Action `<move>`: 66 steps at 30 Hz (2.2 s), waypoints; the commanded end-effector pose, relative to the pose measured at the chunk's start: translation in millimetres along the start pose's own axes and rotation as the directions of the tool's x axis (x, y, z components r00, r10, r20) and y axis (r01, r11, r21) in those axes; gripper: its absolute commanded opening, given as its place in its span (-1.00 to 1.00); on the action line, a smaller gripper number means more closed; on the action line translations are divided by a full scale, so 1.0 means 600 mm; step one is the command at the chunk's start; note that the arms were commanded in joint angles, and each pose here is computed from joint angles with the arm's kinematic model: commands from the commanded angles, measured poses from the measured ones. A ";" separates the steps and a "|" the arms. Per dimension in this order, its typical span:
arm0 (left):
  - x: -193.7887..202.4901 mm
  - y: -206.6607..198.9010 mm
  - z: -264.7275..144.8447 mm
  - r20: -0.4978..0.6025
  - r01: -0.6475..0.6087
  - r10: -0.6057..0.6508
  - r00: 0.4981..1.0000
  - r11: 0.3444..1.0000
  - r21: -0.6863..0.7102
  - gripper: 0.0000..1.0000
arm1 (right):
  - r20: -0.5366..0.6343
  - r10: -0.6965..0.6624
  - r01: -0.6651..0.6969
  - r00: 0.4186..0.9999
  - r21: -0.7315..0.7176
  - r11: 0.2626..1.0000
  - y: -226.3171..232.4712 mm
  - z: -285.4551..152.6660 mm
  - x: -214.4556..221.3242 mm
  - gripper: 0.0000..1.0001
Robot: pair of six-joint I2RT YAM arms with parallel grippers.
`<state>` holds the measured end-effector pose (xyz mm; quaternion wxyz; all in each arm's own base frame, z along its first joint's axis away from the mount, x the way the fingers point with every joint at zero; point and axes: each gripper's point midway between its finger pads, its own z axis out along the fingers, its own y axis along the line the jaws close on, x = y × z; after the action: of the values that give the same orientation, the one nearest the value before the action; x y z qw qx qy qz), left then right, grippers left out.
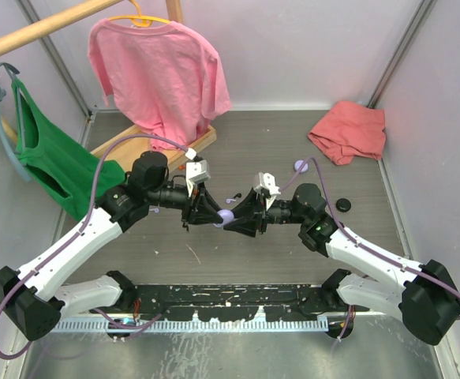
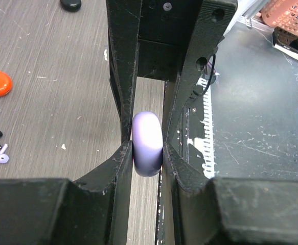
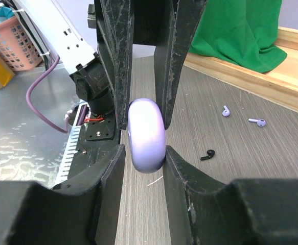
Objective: Insert the wireless bluetooth earbuds into the charging case
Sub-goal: Pick up the charging case at the center of the board, then open the charging case.
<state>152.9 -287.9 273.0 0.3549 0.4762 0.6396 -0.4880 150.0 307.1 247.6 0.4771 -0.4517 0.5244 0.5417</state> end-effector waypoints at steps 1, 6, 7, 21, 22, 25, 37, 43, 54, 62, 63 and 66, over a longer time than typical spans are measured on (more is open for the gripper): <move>-0.027 -0.012 -0.001 0.048 -0.079 0.077 0.996 0.996 0.035 -0.71 | 0.085 -0.070 0.073 0.994 -0.030 0.997 0.012 0.003 -0.058 -0.18; -0.025 -0.017 -0.001 0.049 -0.099 0.097 0.994 0.994 0.048 -0.71 | 0.090 -0.042 0.046 0.995 -0.044 0.998 0.014 0.006 -0.057 -0.18; -0.026 -0.017 -0.001 0.050 -0.104 0.101 0.994 0.993 0.048 -0.71 | 0.088 -0.037 0.042 0.995 -0.048 0.998 0.015 0.006 -0.056 -0.18; -0.033 -0.020 -0.008 0.066 -0.134 0.132 0.989 0.991 0.027 -0.71 | 0.054 -0.004 0.008 0.999 -0.080 0.997 0.018 0.009 -0.037 -0.64; -0.033 -0.020 -0.009 0.067 -0.134 0.132 0.989 0.991 0.025 -0.65 | 0.050 0.000 0.004 0.999 -0.084 0.996 0.019 0.009 -0.036 -0.72; -0.031 -0.020 -0.010 0.074 -0.127 0.125 0.989 0.992 0.010 -0.44 | 0.045 0.003 0.000 0.999 -0.080 0.997 0.017 0.009 -0.033 -0.88; -0.024 0.006 -0.029 0.210 -0.084 0.120 0.970 0.981 -0.172 0.29 | 0.114 0.002 -0.003 0.993 0.010 1.000 0.002 0.001 -0.040 -0.98; -0.023 0.032 -0.023 0.239 -0.031 0.085 0.967 0.974 -0.223 0.32 | 0.140 0.023 -0.025 0.990 0.013 1.000 0.001 0.002 -0.041 -0.98; -0.028 0.046 -0.006 0.263 0.048 0.008 0.965 0.978 -0.203 0.30 | 0.158 0.022 -0.026 0.987 0.022 0.999 0.002 -0.002 -0.040 -0.98; -0.037 0.079 -0.018 0.294 0.155 -0.059 0.954 0.936 -0.317 0.16 | 0.150 0.015 -0.017 0.989 0.015 1.000 0.007 -0.006 -0.028 -0.98; -0.039 0.080 -0.018 0.297 0.163 -0.065 0.953 0.934 -0.318 0.18 | 0.150 0.013 -0.016 0.989 0.016 1.000 0.007 -0.007 -0.027 -0.98; -0.045 0.082 -0.020 0.310 0.184 -0.079 0.947 0.927 -0.326 0.21 | 0.150 0.008 -0.010 0.989 0.012 1.000 0.010 -0.009 -0.025 -0.98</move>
<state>183.7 -282.5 255.9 0.4373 0.3243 0.6939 -0.4713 161.4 303.6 242.2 0.4954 -0.3792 0.5438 0.5614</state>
